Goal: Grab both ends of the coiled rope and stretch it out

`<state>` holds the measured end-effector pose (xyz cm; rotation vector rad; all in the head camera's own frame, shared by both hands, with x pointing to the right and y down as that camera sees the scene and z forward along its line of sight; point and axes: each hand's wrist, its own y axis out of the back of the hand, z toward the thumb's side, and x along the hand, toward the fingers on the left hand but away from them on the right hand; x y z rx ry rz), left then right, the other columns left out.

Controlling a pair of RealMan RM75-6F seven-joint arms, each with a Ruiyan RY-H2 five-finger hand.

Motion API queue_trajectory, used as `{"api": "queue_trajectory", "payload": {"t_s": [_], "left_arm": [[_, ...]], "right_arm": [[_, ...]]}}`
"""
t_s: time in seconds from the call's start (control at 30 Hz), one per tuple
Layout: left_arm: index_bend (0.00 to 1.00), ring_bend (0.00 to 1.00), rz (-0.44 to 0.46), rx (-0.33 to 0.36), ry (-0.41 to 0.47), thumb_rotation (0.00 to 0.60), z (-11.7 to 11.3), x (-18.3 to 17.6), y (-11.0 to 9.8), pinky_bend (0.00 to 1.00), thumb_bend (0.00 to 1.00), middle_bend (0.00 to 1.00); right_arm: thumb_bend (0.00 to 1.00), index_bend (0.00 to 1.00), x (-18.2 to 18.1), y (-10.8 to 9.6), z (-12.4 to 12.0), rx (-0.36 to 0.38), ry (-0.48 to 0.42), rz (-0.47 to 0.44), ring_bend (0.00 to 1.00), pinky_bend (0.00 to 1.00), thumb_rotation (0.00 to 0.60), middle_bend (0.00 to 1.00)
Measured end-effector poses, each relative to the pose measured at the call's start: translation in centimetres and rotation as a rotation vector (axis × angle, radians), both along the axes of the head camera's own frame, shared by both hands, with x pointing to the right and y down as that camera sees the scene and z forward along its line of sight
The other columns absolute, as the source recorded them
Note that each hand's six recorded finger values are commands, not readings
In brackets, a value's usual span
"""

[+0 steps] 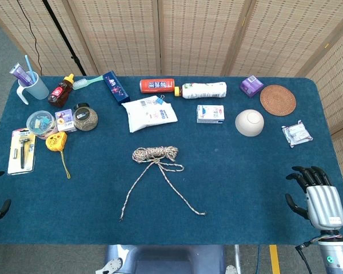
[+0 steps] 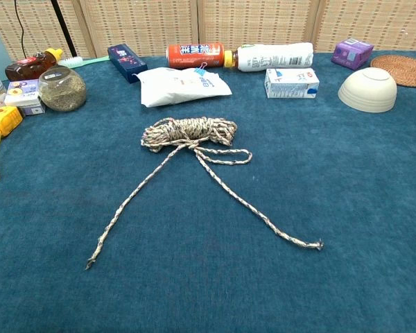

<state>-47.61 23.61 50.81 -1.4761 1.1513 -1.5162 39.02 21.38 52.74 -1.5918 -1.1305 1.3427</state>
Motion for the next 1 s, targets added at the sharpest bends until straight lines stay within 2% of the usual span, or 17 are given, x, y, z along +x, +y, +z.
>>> {"api": "queue_trajectory", "payload": {"t_s": [0.63, 1.0], "left_arm": [[0.23, 0.09, 0.048, -0.002, -0.004, 0.600, -0.1, 0.9, -0.9, 0.00, 0.27, 0.10], [0.24, 0.10, 0.084, 0.003, 0.000, 0.600, -0.7, 1.6, -1.5, 0.00, 0.27, 0.12]], "right_arm": [[0.36, 0.36, 0.0, 0.2, 0.3, -0.012, -0.012, 0.003, 0.25, 0.16, 0.600, 0.26], [0.36, 0.36, -1.3, -0.2, 0.2, -0.019, -0.043, -0.044, 0.25, 0.16, 0.600, 0.27]]}}
